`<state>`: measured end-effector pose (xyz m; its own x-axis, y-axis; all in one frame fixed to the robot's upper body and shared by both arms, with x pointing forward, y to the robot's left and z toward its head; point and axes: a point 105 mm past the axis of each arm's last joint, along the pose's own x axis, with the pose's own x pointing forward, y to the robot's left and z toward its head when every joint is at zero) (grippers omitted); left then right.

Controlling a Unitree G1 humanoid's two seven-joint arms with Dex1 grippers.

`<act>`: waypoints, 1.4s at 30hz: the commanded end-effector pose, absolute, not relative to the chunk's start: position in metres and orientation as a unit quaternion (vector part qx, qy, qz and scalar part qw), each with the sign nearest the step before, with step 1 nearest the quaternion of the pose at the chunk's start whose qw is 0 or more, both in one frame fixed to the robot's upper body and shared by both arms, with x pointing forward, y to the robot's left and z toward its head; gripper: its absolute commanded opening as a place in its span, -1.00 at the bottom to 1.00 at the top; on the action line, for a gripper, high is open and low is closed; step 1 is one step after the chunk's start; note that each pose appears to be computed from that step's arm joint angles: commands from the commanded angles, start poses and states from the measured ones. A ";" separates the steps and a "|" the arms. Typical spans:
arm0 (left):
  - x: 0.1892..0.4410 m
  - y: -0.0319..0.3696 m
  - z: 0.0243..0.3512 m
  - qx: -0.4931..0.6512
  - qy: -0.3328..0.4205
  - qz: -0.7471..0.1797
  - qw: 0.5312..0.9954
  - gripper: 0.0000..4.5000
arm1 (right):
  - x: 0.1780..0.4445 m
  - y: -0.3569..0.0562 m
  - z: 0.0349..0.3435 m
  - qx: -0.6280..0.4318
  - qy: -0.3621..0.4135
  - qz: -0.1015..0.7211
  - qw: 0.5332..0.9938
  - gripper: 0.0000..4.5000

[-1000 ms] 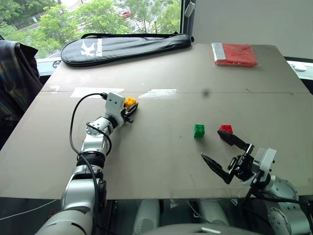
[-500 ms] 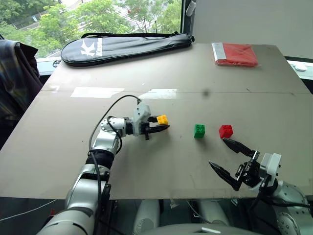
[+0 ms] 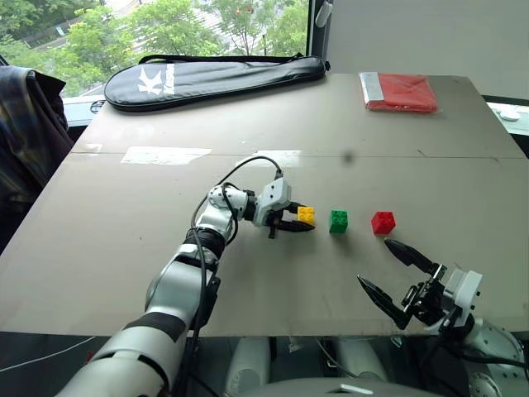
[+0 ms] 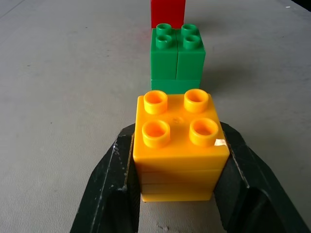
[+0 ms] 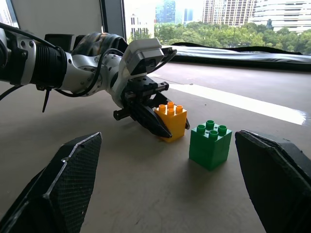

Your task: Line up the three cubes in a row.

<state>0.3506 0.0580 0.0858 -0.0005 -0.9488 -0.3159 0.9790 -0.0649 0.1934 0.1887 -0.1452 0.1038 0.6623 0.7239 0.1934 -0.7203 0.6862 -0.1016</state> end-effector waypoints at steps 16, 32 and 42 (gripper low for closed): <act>0.345 0.053 0.076 0.181 0.058 -0.718 0.670 0.18 | 0.196 -0.141 0.127 -0.028 -0.144 0.398 0.906 1.00; 0.358 0.079 0.079 0.197 0.059 -0.671 0.713 0.99 | 0.196 -0.135 0.131 -0.024 -0.140 0.407 0.902 1.00; 0.358 0.094 0.079 0.195 0.066 -0.663 0.720 0.99 | 0.200 -0.133 0.131 -0.023 -0.143 0.416 0.898 1.00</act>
